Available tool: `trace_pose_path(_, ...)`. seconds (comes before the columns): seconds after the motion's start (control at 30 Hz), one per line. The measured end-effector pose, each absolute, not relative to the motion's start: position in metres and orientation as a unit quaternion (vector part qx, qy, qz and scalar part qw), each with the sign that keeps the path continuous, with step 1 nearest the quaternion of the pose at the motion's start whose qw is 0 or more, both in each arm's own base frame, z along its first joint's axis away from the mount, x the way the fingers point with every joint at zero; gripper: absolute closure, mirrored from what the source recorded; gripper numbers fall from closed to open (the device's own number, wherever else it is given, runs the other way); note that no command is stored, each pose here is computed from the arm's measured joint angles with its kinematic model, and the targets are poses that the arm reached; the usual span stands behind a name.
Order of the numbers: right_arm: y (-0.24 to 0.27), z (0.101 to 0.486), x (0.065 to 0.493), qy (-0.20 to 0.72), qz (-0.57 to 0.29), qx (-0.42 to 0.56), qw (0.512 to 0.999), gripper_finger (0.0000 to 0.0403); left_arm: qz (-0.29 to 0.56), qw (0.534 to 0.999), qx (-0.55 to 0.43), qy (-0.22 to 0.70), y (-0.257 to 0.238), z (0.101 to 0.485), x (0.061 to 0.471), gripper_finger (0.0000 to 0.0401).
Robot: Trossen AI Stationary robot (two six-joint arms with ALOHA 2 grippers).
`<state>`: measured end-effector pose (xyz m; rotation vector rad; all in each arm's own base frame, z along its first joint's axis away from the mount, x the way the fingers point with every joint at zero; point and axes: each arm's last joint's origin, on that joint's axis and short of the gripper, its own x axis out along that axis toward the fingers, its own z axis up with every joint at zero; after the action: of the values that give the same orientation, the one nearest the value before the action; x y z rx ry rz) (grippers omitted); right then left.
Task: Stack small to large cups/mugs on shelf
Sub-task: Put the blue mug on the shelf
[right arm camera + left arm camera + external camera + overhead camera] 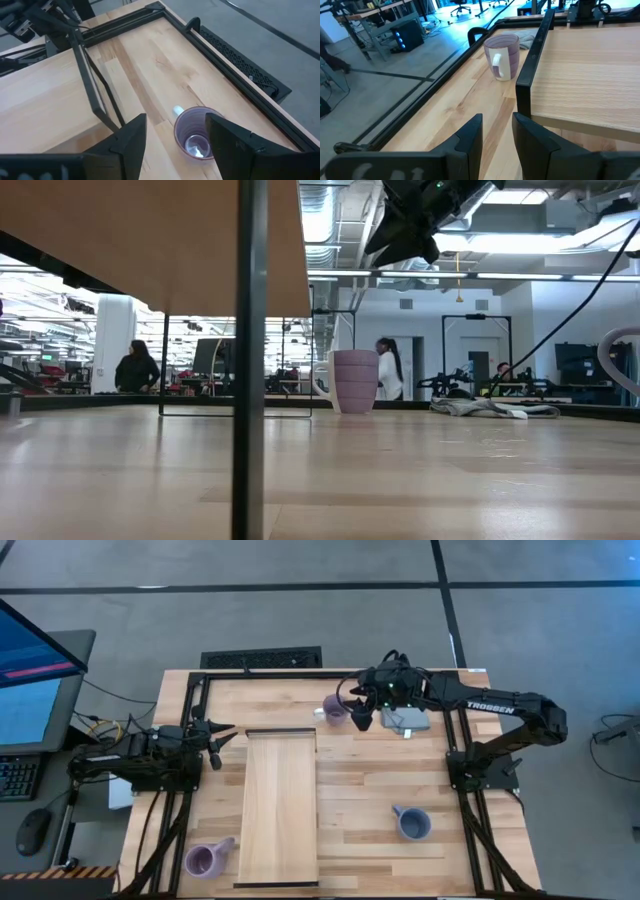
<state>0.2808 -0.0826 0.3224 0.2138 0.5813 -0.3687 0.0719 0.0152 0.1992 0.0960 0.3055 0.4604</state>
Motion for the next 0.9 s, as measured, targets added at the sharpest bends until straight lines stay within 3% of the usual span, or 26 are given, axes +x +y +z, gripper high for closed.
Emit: trace_pose_path(0.9,-0.086,0.322,0.280,0.287,-0.182,0.093,0.936,0.0178,0.228,0.961,0.047,0.151,0.015,0.199,0.072,0.0303)
